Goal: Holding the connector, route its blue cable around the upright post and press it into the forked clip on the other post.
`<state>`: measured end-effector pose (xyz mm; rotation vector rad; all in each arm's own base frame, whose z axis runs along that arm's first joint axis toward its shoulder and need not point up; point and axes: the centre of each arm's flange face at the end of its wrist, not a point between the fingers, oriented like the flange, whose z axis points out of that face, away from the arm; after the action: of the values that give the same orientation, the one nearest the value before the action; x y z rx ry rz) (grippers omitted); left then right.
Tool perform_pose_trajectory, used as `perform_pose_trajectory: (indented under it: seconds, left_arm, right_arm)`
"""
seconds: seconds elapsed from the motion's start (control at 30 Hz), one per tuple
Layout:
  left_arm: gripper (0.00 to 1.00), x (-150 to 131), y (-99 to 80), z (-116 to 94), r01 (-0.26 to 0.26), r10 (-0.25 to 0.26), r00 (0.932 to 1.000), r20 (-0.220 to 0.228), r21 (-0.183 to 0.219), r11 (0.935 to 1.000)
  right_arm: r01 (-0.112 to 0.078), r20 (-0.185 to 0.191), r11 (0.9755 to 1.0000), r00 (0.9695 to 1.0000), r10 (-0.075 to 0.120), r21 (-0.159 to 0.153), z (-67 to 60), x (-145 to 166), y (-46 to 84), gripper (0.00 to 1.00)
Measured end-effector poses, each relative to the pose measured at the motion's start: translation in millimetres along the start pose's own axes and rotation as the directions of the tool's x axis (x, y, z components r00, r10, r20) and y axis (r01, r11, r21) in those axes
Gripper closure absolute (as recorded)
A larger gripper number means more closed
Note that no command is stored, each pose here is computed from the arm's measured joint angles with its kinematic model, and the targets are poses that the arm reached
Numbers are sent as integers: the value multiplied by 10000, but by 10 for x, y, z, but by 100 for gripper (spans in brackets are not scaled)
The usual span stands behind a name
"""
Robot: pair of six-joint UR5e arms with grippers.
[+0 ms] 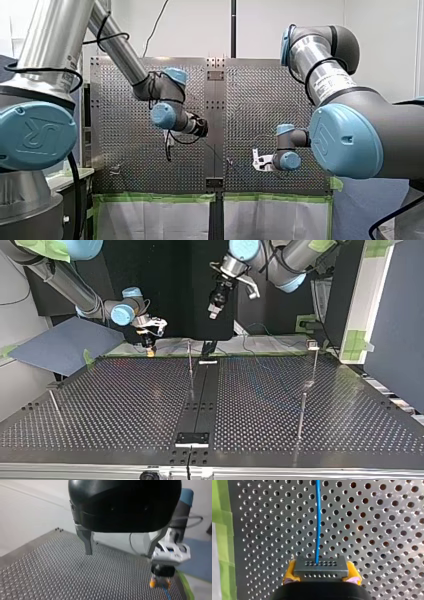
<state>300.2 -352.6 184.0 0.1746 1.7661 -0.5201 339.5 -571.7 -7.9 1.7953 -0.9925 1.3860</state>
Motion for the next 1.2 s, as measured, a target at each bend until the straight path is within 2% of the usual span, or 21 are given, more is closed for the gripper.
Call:
perform_pose_trajectory:
  seconds: [0.1, 0.23, 0.4, 0.63, 0.8, 1.03, 1.13, 1.2]
  left_arm:
    - [0, -28, 61, -105, -243, 245, 9997, 95, -186, 9995]
    - [0, -72, 102, -235, -423, 433, 9982, 418, -235, 9988]
    - [0, -104, 132, -444, -796, 817, 9936, 780, -304, 9964]
    - [0, -90, 186, -731, -1171, 1208, 9889, 861, -468, 9920]
    - [0, -14, 224, -915, -1203, 1239, 9887, 844, -459, 9917]
    - [0, 190, 301, -985, -1085, 1121, 9906, 779, -483, 9929]
    - [0, 232, 333, -1012, -852, 893, 9921, 885, -492, 9951]
    - [0, 232, 342, -1009, -719, 765, 9917, 1033, -478, 9963]
  right_arm:
    - [1, -8, 10000, 10000, -1, -1, 1, 2, 0, 100]
    - [2, -12, 10000, 10000, -2, -1, 2, 4, 1, 100]
    - [1, -10, 10000, 10000, -1, 0, 1, 2, 0, 100]
    - [0, 22, 10000, 10000, 0, 2, -2, -5, -1, 100]
    - [1, 12, 10000, 10000, -1, 12, -2, -3, -8, 100]
    - [9, 15, 10000, 10000, -9, -1, -1, -1, -1, 100]
    - [26, 28, 10000, 10000, -26, -84, -1, -1, 17, 100]
    - [47, 45, 9997, 10000, -46, -244, 0, -1, 48, 100]
